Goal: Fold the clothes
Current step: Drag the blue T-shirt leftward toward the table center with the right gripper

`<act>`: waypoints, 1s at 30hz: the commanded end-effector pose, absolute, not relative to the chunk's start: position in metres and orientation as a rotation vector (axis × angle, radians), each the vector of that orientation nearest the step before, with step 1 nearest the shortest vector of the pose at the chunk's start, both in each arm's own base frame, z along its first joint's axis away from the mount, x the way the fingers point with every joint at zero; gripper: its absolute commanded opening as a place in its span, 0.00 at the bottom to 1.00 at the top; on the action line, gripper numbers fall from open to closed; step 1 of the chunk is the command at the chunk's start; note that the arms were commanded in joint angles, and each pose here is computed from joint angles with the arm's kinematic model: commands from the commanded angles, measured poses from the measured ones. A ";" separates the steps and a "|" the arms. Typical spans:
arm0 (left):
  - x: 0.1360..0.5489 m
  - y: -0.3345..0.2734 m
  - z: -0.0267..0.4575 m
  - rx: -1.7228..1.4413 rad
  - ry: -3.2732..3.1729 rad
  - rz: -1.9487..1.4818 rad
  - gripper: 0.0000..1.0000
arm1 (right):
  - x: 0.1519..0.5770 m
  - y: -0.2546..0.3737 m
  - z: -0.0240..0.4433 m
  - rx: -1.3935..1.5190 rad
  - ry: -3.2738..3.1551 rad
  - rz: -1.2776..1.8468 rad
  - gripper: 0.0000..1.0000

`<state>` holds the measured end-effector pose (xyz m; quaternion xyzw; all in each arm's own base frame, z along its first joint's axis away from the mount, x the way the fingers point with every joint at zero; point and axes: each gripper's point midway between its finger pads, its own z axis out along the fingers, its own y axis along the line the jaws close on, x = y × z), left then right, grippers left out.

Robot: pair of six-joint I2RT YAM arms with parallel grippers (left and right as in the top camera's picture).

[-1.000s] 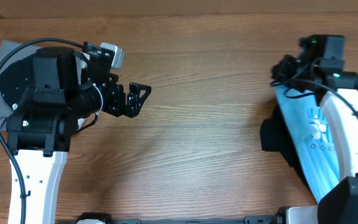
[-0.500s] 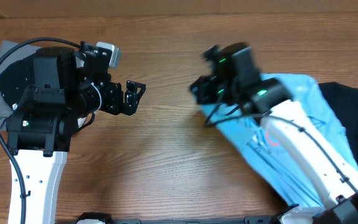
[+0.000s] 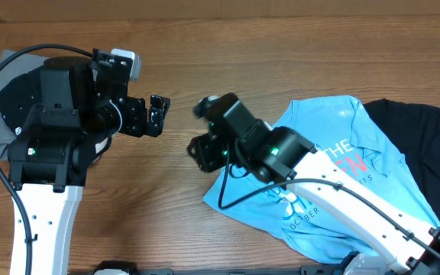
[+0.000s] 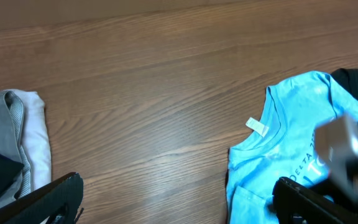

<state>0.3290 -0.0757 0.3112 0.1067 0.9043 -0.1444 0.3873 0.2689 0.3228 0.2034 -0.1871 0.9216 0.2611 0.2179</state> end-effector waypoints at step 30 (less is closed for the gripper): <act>0.324 -0.235 0.068 0.670 2.972 -0.878 0.73 | 0.373 -0.009 0.180 0.742 2.614 0.289 0.51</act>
